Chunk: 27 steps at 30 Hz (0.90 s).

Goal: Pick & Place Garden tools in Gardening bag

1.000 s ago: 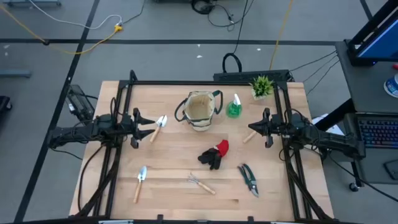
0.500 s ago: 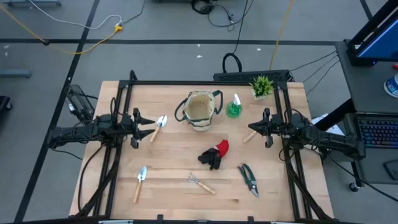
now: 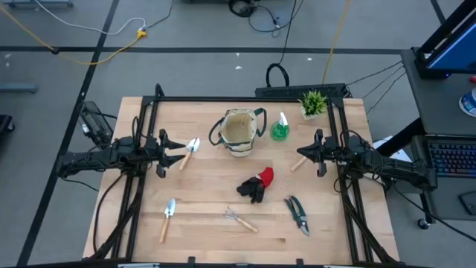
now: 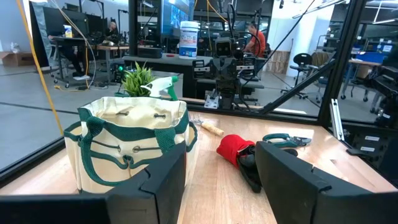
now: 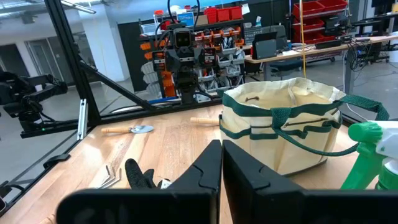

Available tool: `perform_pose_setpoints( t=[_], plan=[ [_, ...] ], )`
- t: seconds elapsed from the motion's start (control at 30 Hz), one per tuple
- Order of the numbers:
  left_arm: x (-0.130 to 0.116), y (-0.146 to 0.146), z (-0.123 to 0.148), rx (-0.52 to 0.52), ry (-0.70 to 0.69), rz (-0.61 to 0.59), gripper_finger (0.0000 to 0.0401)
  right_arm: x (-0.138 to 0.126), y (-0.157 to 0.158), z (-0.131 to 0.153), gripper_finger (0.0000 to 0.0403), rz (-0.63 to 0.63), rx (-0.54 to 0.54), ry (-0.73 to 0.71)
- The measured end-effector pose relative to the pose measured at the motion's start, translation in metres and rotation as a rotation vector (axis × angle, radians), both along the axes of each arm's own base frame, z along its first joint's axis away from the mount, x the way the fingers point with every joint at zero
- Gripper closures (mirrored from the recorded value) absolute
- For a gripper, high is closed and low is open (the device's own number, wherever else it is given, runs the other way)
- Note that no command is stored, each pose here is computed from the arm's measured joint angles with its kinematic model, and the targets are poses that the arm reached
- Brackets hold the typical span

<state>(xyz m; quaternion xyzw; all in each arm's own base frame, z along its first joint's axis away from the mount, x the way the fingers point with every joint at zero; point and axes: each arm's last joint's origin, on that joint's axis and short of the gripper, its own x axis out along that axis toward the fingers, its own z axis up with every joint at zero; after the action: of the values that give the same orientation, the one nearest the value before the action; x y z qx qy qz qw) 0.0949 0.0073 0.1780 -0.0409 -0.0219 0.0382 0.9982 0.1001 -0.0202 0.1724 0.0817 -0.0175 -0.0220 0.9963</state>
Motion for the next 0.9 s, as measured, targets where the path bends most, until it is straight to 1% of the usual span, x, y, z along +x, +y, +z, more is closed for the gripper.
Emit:
perform_pose_setpoints(
  t=[0.57,0.9],
  plan=[
    [0.0000,0.0000,0.0001,0.000,0.000,0.000,0.0201,0.0000,0.0000,0.0000,0.0396,0.000,0.000,0.000],
    [0.0000,0.0000,0.0001,0.000,0.000,0.000,0.0201,-0.0002,0.0000,0.0032,0.0396,-0.001,-0.009,-0.033]
  ],
)
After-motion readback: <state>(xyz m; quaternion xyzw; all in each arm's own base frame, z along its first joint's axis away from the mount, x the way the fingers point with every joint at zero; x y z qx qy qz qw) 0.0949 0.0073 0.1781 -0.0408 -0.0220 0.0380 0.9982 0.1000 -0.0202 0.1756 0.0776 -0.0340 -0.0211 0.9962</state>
